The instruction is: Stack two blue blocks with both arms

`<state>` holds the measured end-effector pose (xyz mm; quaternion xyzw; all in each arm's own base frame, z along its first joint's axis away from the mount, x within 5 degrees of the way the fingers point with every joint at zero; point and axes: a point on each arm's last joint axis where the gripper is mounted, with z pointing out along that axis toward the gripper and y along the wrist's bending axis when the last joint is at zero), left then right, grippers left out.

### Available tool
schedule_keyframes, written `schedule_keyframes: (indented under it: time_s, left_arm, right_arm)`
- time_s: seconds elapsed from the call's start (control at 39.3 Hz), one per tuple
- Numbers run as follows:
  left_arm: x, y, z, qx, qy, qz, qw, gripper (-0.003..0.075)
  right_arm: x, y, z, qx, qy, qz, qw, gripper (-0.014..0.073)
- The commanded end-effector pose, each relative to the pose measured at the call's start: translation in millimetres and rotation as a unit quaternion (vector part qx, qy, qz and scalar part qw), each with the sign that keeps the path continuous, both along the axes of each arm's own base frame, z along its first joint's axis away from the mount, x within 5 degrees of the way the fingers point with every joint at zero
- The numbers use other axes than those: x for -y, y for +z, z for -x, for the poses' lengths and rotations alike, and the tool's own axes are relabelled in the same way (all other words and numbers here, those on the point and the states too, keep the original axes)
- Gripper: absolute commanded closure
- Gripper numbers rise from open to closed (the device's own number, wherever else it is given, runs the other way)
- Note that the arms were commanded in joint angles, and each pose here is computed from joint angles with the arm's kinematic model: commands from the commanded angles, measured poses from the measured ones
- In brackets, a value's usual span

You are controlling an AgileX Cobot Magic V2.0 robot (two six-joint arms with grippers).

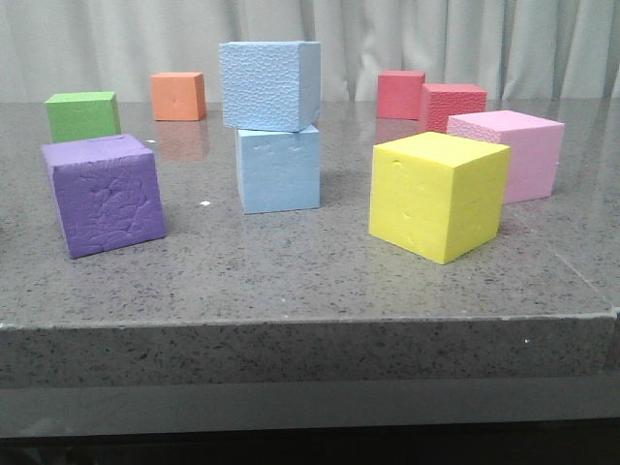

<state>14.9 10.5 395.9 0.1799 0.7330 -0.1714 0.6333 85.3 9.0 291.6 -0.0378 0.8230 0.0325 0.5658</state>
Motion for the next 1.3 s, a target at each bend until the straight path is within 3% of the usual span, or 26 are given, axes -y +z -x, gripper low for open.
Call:
schedule_keyframes:
  time_s: [0.0,0.81,1.02,1.27]
  left_arm:
    - [1.9,13.1,-1.1,0.043,-0.009,0.022,0.999,0.0741]
    - [3.8,11.1,-2.8,0.047,-0.011,0.021,0.999,0.0741]
    - [10.8,-7.4,-2.5,0.075,-0.044,0.005,0.996,0.0741]
    - [13.6,-42.1,1.9,0.092,-0.03,0.043,0.994,0.0741]
  right_arm:
    - [-1.6,13.2,-2.2,0.043,0.01,0.0,0.999,0.0663]
    - [-1.6,13.2,-2.2,0.043,0.01,0.0,0.999,0.0663]
    - [-1.6,13.1,-2.2,0.042,0.009,0.0,0.999,0.0663]
    - [-1.6,13.1,-2.2,0.042,0.009,0.0,0.999,0.0663]
